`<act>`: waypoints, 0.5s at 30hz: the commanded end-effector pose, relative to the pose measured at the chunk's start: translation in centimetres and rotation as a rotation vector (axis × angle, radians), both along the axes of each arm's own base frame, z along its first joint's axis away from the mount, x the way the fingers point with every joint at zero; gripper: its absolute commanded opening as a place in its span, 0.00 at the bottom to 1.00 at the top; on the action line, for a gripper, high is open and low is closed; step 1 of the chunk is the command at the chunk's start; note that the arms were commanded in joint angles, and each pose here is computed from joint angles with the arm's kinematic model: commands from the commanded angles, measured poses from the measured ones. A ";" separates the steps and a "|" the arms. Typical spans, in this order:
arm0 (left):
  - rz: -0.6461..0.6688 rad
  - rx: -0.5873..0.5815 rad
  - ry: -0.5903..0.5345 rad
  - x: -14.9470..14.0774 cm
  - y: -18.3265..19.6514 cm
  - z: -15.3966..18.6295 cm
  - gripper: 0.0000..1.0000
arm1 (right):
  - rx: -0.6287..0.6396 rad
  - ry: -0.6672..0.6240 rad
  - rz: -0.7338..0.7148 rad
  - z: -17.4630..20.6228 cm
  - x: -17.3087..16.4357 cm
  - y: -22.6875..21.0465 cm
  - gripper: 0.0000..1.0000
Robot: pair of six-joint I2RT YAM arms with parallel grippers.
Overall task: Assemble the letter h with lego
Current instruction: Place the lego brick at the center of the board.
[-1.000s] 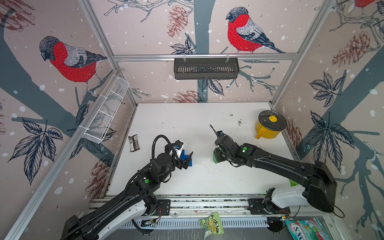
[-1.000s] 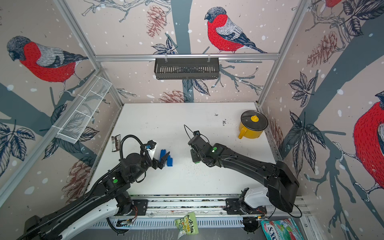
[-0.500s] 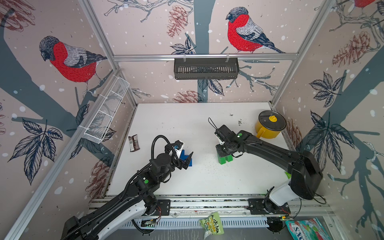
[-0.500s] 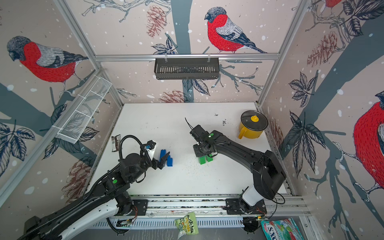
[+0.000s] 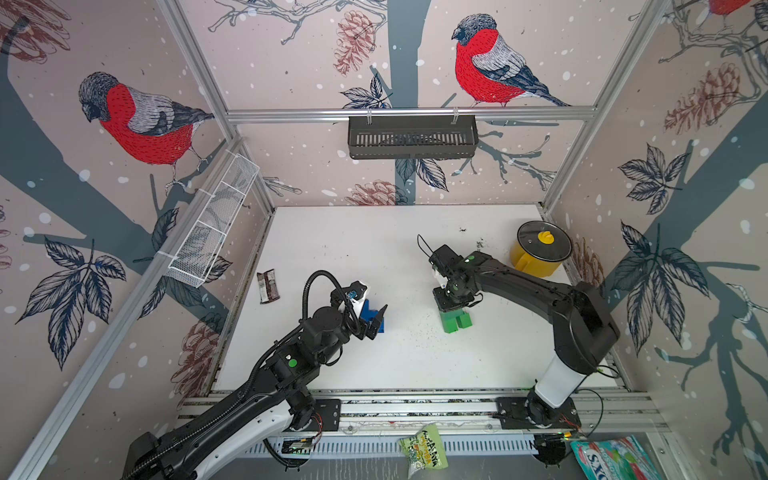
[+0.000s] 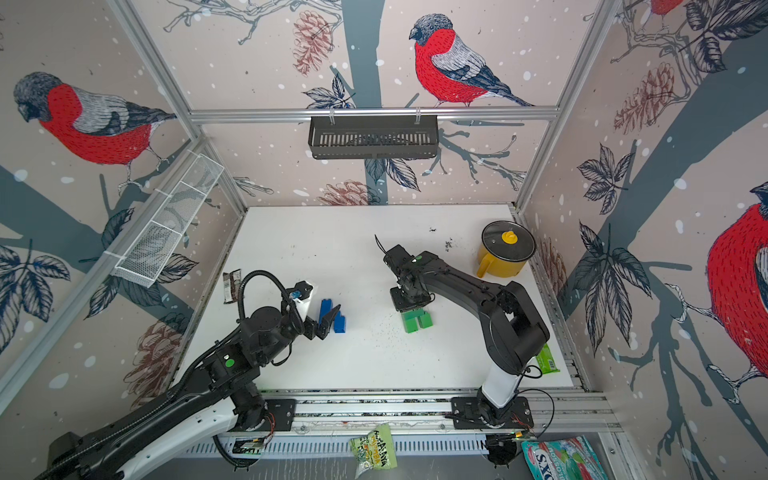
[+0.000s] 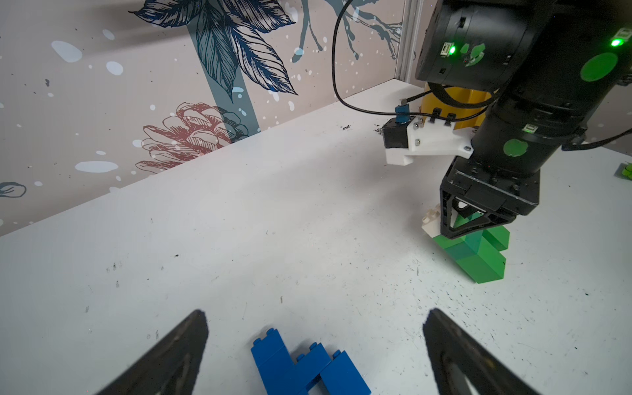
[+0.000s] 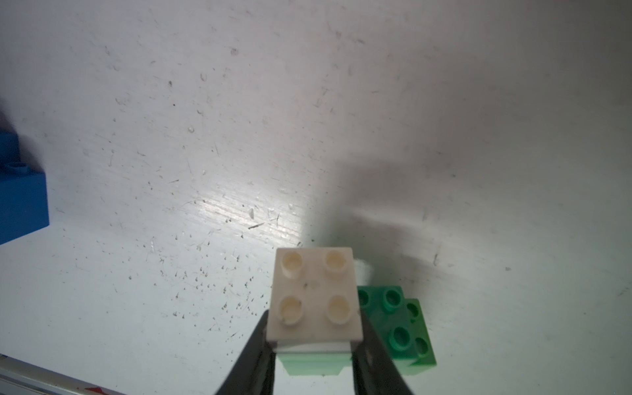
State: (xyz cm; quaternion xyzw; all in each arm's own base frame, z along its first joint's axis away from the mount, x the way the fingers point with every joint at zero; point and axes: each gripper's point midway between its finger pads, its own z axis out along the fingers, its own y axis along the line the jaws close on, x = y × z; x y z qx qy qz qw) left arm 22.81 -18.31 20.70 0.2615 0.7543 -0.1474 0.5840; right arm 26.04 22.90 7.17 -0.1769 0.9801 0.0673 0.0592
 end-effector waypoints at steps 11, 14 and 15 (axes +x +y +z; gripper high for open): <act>-0.017 -0.032 -0.025 0.0 -0.5 0.9 0.98 | 0.013 0.069 -0.009 -1.0 -0.6 -0.1 0.43; -0.016 -0.032 -0.026 0.0 -0.5 0.9 0.98 | 0.011 0.074 -0.017 -1.1 -0.4 -0.2 0.46; -0.016 -0.031 -0.026 0.0 -0.5 0.9 0.98 | 0.014 0.071 -0.017 -1.0 -0.3 -0.1 0.48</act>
